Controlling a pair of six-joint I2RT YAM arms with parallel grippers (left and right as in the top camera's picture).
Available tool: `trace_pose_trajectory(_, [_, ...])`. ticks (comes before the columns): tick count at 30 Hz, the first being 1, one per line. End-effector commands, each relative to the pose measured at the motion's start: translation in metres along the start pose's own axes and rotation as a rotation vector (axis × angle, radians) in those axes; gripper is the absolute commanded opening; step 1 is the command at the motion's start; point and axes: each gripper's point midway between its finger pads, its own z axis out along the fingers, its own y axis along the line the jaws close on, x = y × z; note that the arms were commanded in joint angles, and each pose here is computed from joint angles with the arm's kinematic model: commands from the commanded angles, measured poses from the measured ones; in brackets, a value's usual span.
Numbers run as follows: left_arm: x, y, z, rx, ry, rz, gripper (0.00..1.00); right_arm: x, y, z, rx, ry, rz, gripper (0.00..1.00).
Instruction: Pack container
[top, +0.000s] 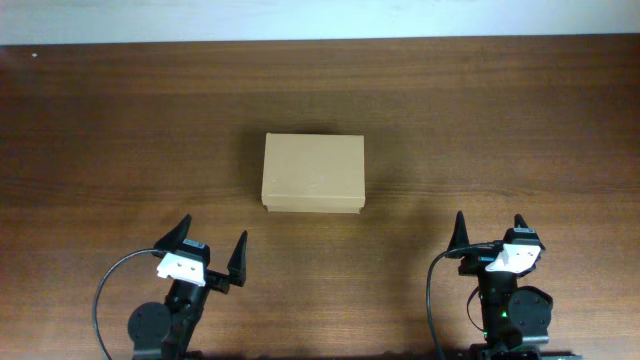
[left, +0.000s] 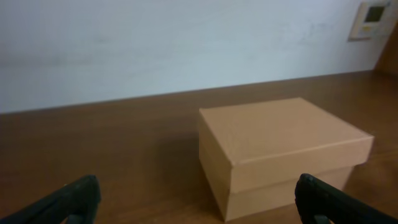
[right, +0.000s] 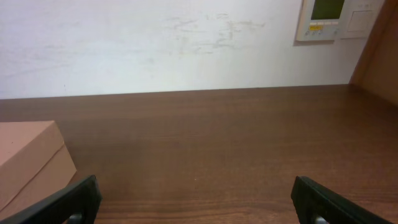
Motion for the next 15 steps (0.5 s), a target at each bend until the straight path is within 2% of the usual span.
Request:
trace_pose_trajectory(1, [0.001,0.009,0.000,-0.054,-0.004,0.010,1.00,0.002,-0.004,0.000,0.019,0.000,0.012,0.99])
trace_pose_trajectory(10, [0.008,0.057,-0.010,-0.342,0.025,0.006,0.99,0.002,-0.004,0.000,0.019,0.000,0.012,0.99])
trace_pose_trajectory(15, [0.007,0.059,-0.011,-0.354,0.023,0.006,1.00,0.002,-0.004,0.000,0.019,0.000,0.011,0.99])
